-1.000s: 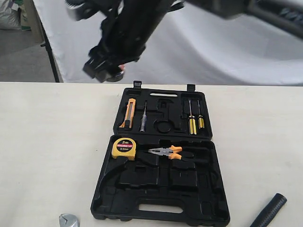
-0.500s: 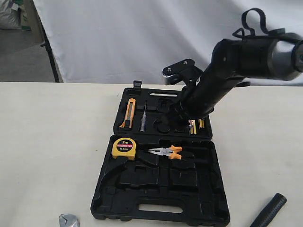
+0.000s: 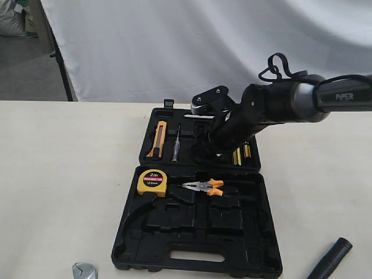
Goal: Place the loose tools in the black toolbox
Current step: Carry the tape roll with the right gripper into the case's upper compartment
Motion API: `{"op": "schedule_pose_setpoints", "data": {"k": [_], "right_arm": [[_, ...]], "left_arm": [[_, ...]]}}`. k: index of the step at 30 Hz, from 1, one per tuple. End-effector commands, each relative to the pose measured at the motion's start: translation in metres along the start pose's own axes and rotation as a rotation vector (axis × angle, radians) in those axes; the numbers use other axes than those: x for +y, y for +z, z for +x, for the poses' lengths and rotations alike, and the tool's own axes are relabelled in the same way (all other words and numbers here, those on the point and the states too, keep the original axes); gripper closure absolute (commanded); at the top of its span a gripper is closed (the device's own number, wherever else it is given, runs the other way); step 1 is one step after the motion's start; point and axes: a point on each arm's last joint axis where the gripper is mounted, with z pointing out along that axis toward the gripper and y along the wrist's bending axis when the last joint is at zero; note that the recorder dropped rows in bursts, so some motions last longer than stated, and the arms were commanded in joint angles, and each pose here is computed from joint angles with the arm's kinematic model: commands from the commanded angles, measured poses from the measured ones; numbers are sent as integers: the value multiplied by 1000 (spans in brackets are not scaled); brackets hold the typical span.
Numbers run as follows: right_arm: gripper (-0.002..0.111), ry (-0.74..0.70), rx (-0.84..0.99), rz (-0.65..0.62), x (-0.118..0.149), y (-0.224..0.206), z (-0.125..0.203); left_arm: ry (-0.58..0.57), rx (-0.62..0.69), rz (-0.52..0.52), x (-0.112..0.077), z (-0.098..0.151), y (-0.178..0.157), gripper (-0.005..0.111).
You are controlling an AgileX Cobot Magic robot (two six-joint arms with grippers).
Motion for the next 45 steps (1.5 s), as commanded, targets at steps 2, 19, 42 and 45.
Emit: {"op": "schedule_pose_setpoints", "data": {"k": [2, 19, 42, 45], "right_arm": [[109, 23, -23, 1, -3, 16, -7], [109, 85, -6, -17, 2, 42, -1], [80, 147, 67, -22, 2, 41, 6], [62, 147, 67, -22, 2, 41, 6]], "left_arm": [[-11, 1, 6, 0, 1, 0, 106], [-11, 1, 6, 0, 1, 0, 106], [-11, 1, 6, 0, 1, 0, 106], [-11, 1, 6, 0, 1, 0, 106]]}}
